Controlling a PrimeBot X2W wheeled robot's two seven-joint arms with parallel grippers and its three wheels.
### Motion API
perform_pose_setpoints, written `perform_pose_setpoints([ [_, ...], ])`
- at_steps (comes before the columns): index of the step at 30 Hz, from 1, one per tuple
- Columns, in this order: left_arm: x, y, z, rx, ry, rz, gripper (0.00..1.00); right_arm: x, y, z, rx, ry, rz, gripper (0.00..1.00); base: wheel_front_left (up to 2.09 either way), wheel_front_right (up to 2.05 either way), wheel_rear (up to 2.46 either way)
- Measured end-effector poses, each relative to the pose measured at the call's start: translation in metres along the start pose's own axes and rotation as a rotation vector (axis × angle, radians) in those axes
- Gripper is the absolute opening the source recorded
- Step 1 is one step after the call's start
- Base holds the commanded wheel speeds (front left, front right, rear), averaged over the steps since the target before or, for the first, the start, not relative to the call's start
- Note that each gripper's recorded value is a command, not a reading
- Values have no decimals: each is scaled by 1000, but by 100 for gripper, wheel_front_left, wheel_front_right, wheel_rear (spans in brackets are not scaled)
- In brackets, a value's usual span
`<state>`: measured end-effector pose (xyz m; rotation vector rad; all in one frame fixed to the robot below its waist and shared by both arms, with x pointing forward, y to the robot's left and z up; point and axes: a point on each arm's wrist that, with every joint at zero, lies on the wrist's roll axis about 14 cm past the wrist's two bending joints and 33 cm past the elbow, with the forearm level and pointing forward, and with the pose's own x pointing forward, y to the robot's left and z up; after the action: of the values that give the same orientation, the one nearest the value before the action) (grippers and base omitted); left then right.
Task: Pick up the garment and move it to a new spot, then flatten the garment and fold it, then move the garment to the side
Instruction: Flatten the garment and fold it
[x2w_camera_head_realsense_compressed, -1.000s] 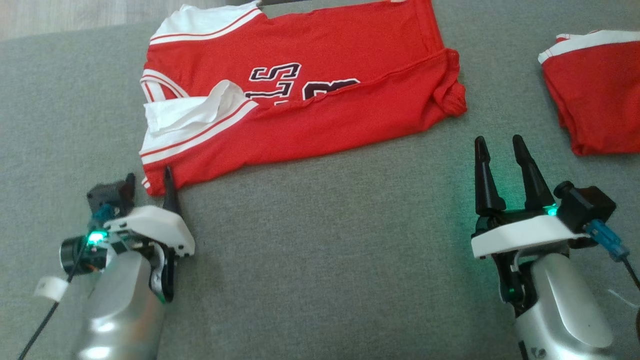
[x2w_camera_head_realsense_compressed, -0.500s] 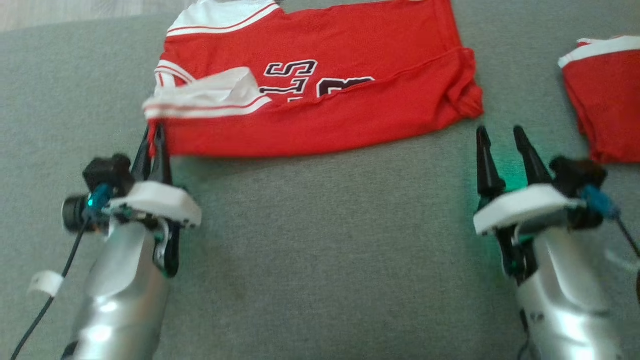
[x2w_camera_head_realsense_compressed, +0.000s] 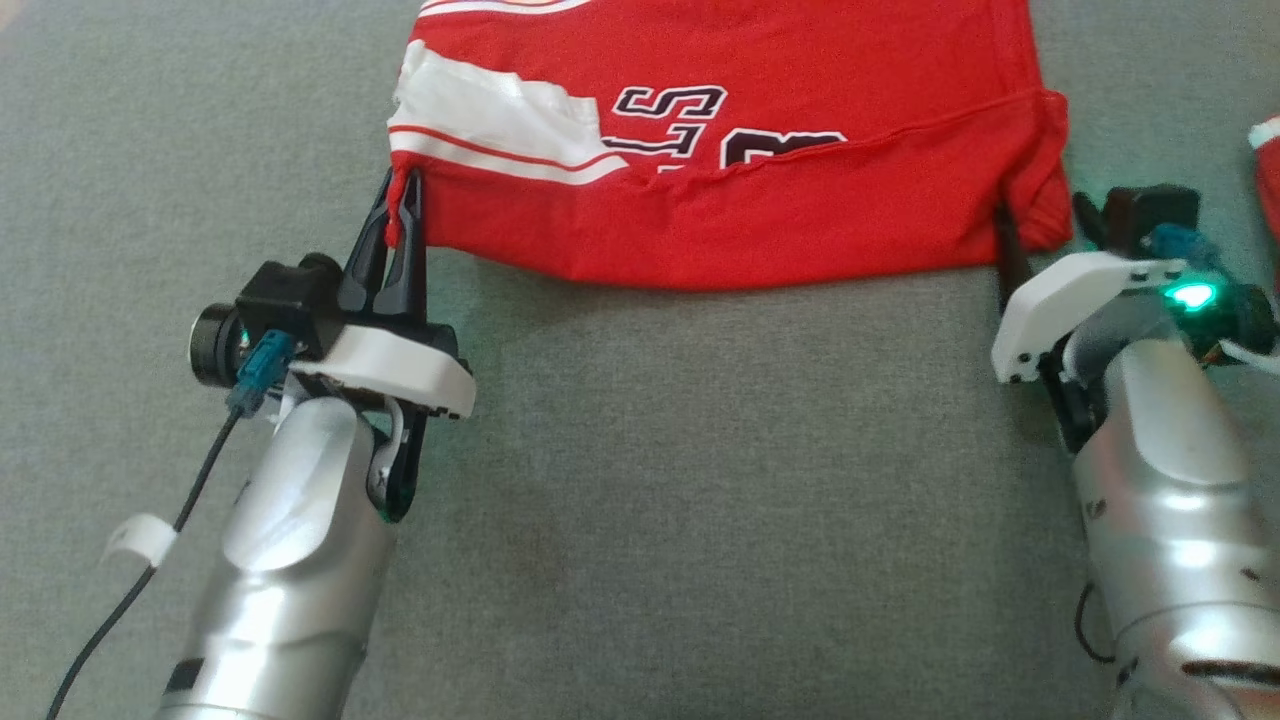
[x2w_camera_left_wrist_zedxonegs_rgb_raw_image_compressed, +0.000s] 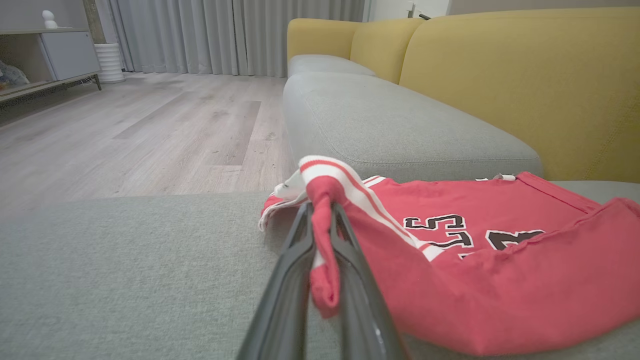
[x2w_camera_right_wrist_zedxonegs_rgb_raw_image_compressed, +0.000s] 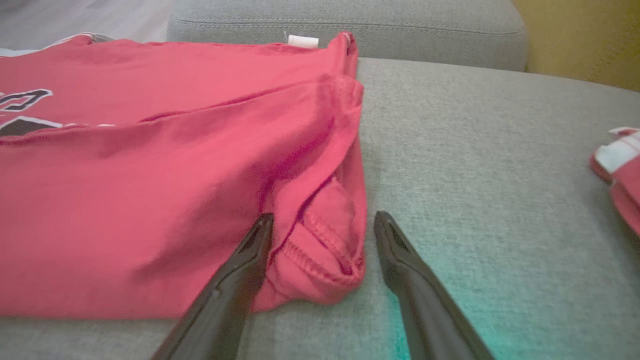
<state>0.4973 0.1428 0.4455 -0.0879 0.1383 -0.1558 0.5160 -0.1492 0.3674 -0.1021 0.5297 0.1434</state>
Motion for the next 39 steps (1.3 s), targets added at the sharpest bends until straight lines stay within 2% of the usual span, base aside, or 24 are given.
perform_pose_setpoints([
  [5, -3, 2, 1, 9, -1, 5, 0, 5, 0, 0, 37, 26, -2, 100, 0, 0, 0],
  [6, -3, 2, 2, 9, -3, 4, 0, 5, 1, 0, 45, 28, 3, 46, 0, 0, 0],
  [7, -4, 1, 2, 9, -4, 3, 0, 4, 2, 1, 56, 20, 9, 0, 0, 0, 0],
  [12, -9, 2, -4, 12, 19, 8, 0, -5, 6, 0, 112, -11, 17, 0, 0, 0, 0],
  [22, -44, 6, -24, 39, 98, 19, 0, -45, -9, 2, 231, -107, -35, 0, 0, 0, 0],
  [32, -91, -8, -47, 68, 183, -28, 0, -95, -8, -35, 311, -84, -54, 0, 0, 0, 0],
  [39, -123, -27, -67, 82, 282, -95, 0, -115, -1, -63, 285, -12, -39, 0, 0, 0, 0],
])
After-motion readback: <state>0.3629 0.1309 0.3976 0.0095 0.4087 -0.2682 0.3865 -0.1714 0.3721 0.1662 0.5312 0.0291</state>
